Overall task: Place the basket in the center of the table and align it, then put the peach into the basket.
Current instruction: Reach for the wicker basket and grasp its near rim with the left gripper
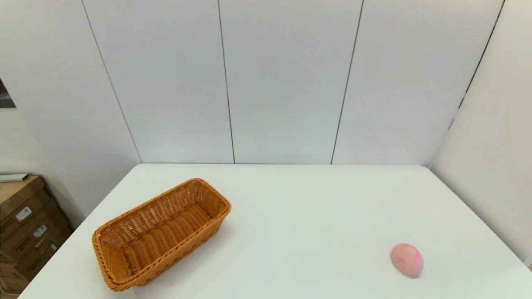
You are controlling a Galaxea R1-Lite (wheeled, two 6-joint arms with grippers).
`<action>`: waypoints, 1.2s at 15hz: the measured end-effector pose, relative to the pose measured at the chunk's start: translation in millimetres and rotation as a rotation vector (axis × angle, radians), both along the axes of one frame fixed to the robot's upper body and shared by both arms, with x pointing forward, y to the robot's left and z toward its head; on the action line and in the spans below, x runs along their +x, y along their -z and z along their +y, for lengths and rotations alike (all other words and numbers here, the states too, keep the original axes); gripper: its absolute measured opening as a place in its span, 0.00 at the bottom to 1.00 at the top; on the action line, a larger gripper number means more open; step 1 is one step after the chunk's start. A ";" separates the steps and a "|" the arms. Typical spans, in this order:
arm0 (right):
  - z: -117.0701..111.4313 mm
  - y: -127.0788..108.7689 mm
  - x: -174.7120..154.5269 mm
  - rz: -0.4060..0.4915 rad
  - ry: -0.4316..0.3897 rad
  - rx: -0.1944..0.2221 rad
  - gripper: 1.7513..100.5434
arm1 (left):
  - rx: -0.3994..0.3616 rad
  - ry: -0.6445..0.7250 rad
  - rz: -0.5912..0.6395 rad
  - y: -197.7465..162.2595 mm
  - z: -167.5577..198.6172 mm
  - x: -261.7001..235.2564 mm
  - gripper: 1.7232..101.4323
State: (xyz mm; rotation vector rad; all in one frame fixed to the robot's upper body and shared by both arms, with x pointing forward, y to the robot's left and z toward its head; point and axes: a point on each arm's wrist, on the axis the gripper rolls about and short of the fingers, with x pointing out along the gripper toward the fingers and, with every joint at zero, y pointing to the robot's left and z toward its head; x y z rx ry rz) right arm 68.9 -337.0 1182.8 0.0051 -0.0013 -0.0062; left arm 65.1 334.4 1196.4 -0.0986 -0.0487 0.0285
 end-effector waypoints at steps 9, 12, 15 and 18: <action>0.0 0.0 0.0 0.000 0.000 -0.001 0.96 | -0.380 -0.114 0.482 -98.6 0.5 58.9 0.96; 0.0 -0.1 0.0 -0.001 -0.001 0.000 0.96 | -0.544 -0.235 0.819 -98.4 0.1 106.5 0.96; 0.0 0.0 0.0 0.000 -0.001 -0.002 0.96 | -0.670 -0.360 1.077 -82.9 -0.8 154.1 0.96; 0.0 0.0 0.0 0.000 -0.001 -0.001 0.96 | -0.758 -0.477 1.228 -55.9 -1.2 197.5 0.96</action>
